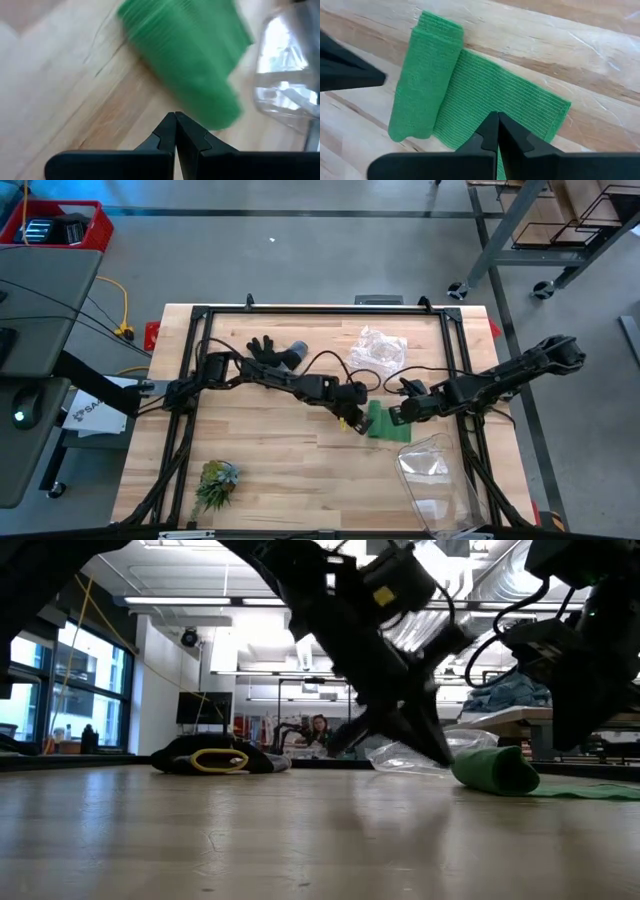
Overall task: Roll bandage
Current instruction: Roll the green bandage
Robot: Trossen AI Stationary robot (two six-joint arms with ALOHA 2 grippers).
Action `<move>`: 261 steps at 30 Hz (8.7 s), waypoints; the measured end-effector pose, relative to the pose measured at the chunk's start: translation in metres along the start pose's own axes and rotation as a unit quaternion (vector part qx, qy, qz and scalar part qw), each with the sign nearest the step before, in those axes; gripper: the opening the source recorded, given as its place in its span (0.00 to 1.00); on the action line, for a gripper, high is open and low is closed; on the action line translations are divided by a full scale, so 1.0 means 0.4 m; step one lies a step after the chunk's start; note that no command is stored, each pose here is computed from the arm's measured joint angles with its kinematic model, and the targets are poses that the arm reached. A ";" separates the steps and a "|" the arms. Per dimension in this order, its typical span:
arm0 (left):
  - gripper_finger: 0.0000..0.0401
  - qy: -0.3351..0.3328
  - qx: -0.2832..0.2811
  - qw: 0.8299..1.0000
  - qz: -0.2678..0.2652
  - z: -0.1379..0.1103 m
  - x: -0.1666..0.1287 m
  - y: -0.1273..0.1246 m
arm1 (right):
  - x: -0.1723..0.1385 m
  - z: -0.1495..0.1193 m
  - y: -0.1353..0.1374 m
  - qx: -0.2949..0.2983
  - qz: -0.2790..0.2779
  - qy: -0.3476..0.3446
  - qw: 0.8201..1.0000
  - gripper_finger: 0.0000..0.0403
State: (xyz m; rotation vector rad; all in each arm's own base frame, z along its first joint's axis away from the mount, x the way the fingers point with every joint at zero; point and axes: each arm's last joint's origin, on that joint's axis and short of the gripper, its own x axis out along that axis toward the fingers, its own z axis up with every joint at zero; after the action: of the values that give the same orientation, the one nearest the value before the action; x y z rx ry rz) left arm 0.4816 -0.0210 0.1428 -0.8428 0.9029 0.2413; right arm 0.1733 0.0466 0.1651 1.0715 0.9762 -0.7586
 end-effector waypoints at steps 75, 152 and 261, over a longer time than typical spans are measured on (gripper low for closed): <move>0.00 -0.139 0.181 0.974 -0.017 0.190 -0.063 -0.041 | -0.149 0.007 -0.099 0.048 -0.024 -0.010 0.999 0.00; 0.00 -0.017 0.260 0.964 -0.046 0.258 0.068 0.044 | 0.021 -0.035 0.059 0.010 0.034 0.001 0.999 0.00; 0.00 -0.157 0.074 0.980 0.093 -0.355 -0.812 0.335 | 0.311 0.171 0.575 0.016 0.064 0.102 0.993 0.46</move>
State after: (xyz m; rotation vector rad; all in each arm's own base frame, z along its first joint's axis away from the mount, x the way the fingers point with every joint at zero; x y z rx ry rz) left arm 0.1274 0.0127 0.2735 -0.5628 0.6920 0.4516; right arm 0.4427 0.0481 0.1445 1.2452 1.0595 -0.5697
